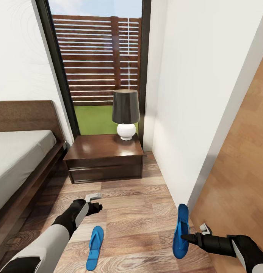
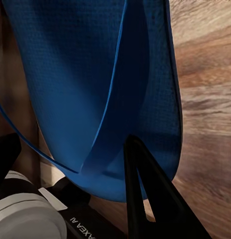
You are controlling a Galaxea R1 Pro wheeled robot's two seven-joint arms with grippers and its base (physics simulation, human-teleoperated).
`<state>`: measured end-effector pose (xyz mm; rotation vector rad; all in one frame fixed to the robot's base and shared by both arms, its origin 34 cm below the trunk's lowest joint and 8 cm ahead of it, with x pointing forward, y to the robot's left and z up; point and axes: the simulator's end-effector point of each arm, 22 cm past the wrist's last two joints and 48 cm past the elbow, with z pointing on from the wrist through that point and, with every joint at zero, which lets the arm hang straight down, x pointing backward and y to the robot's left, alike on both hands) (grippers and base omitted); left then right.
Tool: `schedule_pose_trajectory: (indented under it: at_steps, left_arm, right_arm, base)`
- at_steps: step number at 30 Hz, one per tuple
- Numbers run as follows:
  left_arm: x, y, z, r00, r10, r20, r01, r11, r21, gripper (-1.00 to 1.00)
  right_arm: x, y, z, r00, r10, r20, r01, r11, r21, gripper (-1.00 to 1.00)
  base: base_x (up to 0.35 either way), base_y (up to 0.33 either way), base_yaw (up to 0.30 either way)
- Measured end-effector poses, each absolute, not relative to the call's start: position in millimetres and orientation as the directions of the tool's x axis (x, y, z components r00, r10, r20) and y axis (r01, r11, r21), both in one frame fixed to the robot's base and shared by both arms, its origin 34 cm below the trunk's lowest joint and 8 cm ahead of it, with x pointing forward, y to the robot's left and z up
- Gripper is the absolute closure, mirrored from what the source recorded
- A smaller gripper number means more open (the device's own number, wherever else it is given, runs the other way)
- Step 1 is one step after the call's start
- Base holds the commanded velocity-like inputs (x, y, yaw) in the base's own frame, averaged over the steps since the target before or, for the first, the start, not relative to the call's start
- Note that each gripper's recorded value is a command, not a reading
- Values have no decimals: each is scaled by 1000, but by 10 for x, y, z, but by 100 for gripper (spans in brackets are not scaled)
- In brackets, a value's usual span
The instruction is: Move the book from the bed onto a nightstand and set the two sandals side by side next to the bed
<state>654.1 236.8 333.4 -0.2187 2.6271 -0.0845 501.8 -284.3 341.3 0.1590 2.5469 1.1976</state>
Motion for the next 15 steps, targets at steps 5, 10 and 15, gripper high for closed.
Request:
schedule_pose_trajectory:
  at_steps: [5,10,15]
  left_arm:
    - [6541,2377,3333,-862,-171,-476,-140,985,-100,-100]
    - [6541,2360,3333,-862,-172,-476,-140,985,-102,-100]
    - [6537,2344,3329,-863,-171,-475,-138,985,-104,-100]
  right_arm:
    - [5019,-2848,3414,-942,233,-241,-36,644,765,100]
    - [5019,-2850,3414,-942,232,-242,-37,645,764,100]
    - [5018,-2843,3413,-943,231,-241,-38,644,764,100]
  base:
    - [0,0,0]
    - [0,0,0]
    - [0,0,57]
